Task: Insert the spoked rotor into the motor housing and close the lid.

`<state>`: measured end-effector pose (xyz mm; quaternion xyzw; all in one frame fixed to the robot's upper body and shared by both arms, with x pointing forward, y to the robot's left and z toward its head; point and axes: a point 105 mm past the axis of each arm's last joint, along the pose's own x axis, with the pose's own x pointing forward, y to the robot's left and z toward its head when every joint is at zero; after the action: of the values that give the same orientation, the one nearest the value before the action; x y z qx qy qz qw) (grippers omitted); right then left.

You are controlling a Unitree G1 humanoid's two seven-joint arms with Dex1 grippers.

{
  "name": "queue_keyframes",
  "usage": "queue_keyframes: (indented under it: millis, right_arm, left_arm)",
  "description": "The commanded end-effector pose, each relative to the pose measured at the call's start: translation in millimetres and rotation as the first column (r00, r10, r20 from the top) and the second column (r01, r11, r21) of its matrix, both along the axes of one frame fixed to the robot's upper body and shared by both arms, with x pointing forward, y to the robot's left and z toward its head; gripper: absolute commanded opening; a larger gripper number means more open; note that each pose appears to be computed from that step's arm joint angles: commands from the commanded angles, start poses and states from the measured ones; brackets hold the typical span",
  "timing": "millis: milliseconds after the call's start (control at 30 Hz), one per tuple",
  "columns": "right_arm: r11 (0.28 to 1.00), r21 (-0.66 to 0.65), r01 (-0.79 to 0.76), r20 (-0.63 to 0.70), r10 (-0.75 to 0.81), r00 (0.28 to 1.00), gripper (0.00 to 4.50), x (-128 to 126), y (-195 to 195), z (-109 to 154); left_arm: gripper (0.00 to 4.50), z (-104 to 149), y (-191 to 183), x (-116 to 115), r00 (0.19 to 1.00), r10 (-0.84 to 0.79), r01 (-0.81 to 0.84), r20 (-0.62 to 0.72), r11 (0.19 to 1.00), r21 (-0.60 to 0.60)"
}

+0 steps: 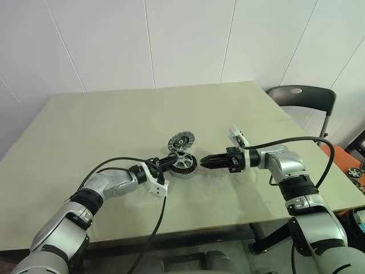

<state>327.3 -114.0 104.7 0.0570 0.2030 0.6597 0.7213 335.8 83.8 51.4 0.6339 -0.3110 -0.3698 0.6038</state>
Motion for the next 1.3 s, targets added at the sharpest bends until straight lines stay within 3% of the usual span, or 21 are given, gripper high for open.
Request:
queue_keyframes:
  millis: [33, 600, 700, 900, 1300]
  right_arm:
    - [1.000, 0.022, -0.013, 0.054, 0.011, 0.998, 0.65, 1.3, 4.2, 11.3]
    - [1.000, 0.000, -0.006, 0.067, 0.006, 0.998, 0.65, 3.5, 7.2, 6.4]
    - [1.000, -0.002, -0.005, 0.072, 0.005, 0.997, 0.65, 3.9, 8.4, 5.7]
    - [1.000, -0.004, 0.004, 0.079, -0.003, 0.997, 0.65, 6.2, 8.4, 4.5]
    - [1.000, -0.012, 0.015, 0.081, -0.014, 0.997, 0.65, 9.0, 6.2, -0.8]
  left_arm:
    - [0.59, 20.5, -9.4, 5.4, 0.996, -0.030, 0.033, 0.088, 0.999, -0.028]
    - [0.59, 11.7, -6.8, 2.9, 1.000, -0.014, 0.015, 0.020, 0.999, -0.051]
    - [1.34, 11.2, -6.5, 1.7, 1.000, -0.016, 0.016, 0.010, 0.998, -0.056]
    - [3.27, 8.2, -5.3, 2.2, 1.000, -0.010, 0.010, 0.011, 0.999, -0.041]
    - [3.27, 12.6, -0.4, 6.1, 0.999, 0.025, -0.026, -0.023, 0.998, -0.064]
